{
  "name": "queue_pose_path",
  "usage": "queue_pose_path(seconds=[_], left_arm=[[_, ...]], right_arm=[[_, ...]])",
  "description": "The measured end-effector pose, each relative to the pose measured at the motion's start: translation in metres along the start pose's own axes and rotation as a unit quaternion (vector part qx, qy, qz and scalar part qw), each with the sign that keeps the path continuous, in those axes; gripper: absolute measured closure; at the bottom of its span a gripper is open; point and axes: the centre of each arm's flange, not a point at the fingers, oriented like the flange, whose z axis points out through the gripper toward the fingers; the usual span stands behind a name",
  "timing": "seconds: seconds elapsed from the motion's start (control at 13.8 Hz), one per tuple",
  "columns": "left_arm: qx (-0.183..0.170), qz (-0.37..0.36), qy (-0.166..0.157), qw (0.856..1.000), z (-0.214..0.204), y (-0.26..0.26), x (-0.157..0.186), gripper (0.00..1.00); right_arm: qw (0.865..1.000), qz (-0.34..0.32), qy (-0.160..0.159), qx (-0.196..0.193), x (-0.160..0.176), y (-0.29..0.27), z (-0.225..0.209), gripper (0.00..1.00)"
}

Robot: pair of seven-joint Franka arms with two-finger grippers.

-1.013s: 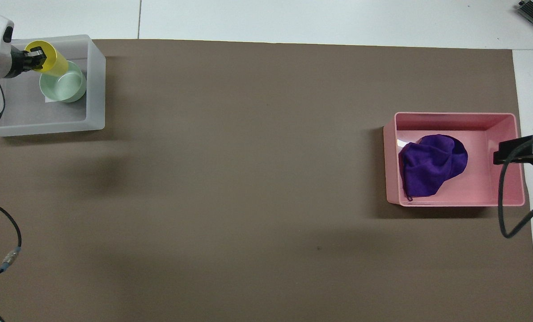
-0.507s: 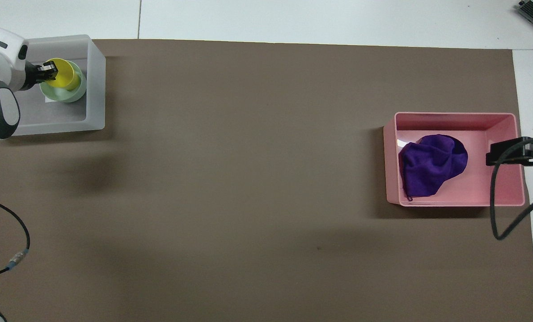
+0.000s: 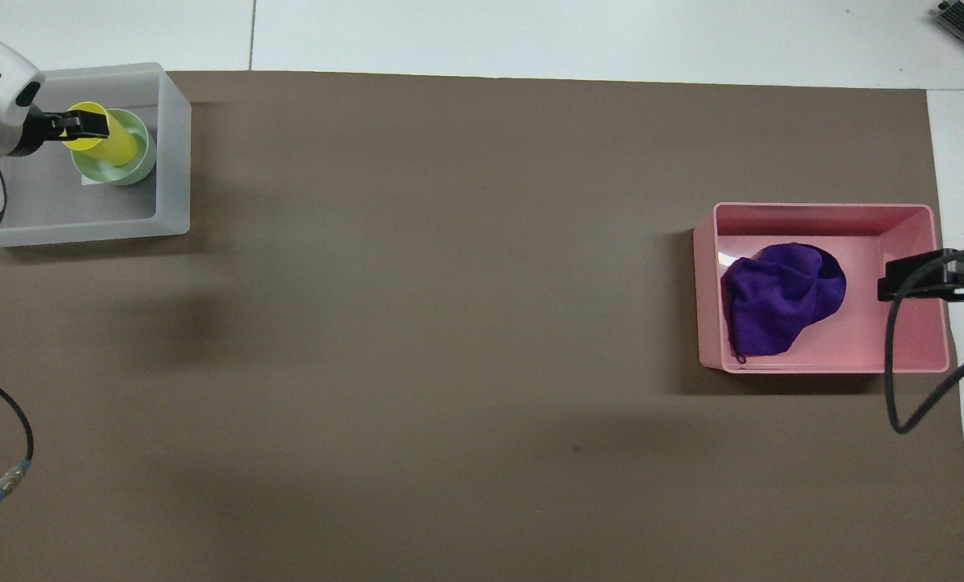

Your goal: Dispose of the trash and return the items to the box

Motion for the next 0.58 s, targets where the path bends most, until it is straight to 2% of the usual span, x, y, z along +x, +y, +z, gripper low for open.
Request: queue_pose_path(seconds=[0.22,0.43,0.58], left_arm=[[-0.005,0.076,-0.023,0.997,-0.063,0.024,-0.005,0.0],[-0.014,0.118,-0.044,0.992,-0.124,0.079,-0.025,0.0],[-0.019,0.137,-0.043,0.989,-0.159,0.12,-0.041,0.0]], right_arm=[[1.0,0.0,0.0,0.0,0.0,0.0,0.0,0.0],[1.0,0.0,0.0,0.0,0.0,0.0,0.0,0.0],[1.0,0.0,0.0,0.0,0.0,0.0,0.0,0.0]])
